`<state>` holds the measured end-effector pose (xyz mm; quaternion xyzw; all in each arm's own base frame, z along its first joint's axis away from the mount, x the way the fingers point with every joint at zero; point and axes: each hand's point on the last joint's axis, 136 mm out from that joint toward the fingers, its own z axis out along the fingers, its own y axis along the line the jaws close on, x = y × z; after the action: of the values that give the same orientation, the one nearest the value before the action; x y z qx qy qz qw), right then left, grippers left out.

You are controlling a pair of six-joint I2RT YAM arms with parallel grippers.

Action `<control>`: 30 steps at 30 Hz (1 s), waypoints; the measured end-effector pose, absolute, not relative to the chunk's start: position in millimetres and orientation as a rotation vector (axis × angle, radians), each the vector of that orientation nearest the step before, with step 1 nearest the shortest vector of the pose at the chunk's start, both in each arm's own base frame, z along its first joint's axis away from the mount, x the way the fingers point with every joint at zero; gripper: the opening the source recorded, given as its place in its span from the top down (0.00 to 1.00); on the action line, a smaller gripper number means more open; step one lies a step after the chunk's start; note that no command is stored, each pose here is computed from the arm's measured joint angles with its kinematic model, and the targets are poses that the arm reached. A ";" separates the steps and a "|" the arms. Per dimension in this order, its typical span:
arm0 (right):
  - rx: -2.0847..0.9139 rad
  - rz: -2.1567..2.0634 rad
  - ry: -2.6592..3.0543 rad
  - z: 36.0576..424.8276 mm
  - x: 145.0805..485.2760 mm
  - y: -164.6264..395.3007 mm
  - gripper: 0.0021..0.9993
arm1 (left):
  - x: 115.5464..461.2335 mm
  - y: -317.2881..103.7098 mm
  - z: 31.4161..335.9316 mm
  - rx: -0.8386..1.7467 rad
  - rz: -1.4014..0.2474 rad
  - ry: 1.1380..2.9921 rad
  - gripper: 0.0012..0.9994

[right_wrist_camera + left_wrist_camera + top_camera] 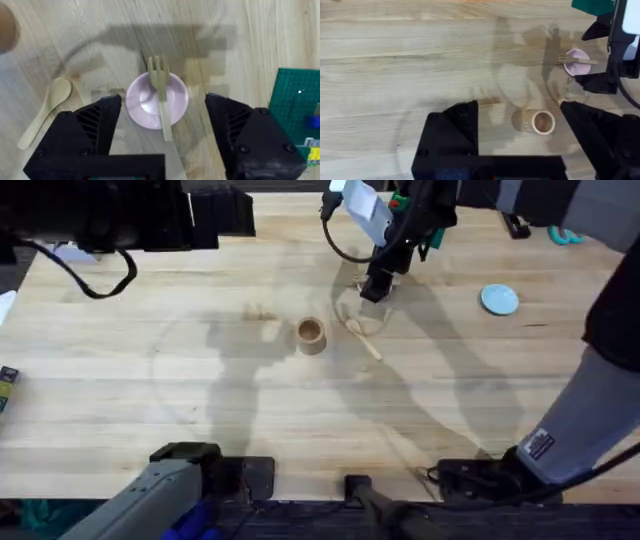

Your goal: Pick up a utensil and set it on the pink plate, then put the other utensil in the container.

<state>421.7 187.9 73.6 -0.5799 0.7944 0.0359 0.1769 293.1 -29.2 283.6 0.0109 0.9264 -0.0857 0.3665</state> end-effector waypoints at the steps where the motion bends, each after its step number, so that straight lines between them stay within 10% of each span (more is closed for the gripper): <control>1: -1.641 0.102 2.249 73.6 421.7 187.9 0.00 | 293.1 -29.2 283.6 0.028 -0.220 2.381 0.01; 14: -1.684 0.137 2.322 72.7 399.5 179.9 0.00 | 293.2 -29.2 283.8 0.028 -0.220 2.380 0.01; 30: -1.578 0.198 2.427 163.1 320.2 179.2 0.00 | 293.2 -29.2 283.7 0.028 -0.220 2.381 0.01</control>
<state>320.2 179.2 163.1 -0.5400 0.8303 0.0678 0.1198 293.2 -29.2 283.7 0.0109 0.9263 -0.0857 0.3666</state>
